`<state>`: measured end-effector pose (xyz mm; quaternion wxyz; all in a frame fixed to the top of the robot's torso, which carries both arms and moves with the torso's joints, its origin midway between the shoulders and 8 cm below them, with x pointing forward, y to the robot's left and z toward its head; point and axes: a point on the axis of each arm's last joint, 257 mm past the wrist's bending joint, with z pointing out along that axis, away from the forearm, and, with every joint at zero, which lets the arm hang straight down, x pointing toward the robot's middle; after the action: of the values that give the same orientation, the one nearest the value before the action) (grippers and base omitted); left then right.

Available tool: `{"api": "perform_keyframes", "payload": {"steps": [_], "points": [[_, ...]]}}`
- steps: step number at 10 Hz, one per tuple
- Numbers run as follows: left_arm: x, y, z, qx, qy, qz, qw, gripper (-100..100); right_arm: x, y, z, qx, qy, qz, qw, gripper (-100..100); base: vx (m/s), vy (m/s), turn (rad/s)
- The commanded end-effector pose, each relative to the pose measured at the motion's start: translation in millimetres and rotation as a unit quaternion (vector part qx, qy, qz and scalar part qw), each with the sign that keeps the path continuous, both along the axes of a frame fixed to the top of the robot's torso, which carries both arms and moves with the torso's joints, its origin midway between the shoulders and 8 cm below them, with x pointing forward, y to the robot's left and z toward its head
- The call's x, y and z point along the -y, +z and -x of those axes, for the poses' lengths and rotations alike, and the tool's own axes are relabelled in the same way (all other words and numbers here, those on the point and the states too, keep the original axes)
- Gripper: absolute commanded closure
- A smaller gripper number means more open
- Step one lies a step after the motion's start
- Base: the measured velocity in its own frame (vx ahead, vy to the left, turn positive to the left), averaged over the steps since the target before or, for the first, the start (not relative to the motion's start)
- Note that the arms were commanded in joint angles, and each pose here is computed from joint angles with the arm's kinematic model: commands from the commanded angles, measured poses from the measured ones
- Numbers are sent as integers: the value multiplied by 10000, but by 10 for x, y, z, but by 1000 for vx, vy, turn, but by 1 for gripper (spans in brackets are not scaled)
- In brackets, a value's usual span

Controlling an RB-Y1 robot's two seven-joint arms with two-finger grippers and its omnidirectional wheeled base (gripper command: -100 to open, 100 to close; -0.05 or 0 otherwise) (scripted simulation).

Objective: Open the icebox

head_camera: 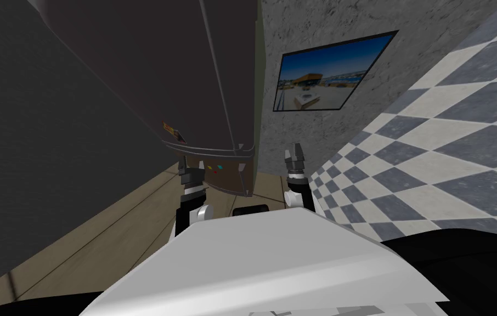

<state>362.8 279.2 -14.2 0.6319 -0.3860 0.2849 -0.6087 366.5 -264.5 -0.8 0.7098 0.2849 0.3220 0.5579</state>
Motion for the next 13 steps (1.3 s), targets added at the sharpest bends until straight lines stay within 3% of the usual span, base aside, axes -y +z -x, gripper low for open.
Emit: {"api": "perform_keyframes", "payload": {"steps": [1, 9, 10, 13], "points": [[0, 0, 0, 0, 0, 0, 10000, 0, 0, 0, 0, 0, 0, 0, 10000, 0, 0, 0, 0], [0, 2, 1, 2, 0, 0, 10000, 0, 0, 2, 1, 2, 0, 0, 10000, 0, 0, 0, 0], [34, -16, -41, -47, -108, -124, 9999, -100, 0, 2, 1, 2, 0, 0, 10000, 0, 1, -8, 18], [90, -60, -189, -168, -343, -326, 9987, -100, 0, -1, 0, -2, 0, -1, 10000, 0, -21, -28, 40]]}}
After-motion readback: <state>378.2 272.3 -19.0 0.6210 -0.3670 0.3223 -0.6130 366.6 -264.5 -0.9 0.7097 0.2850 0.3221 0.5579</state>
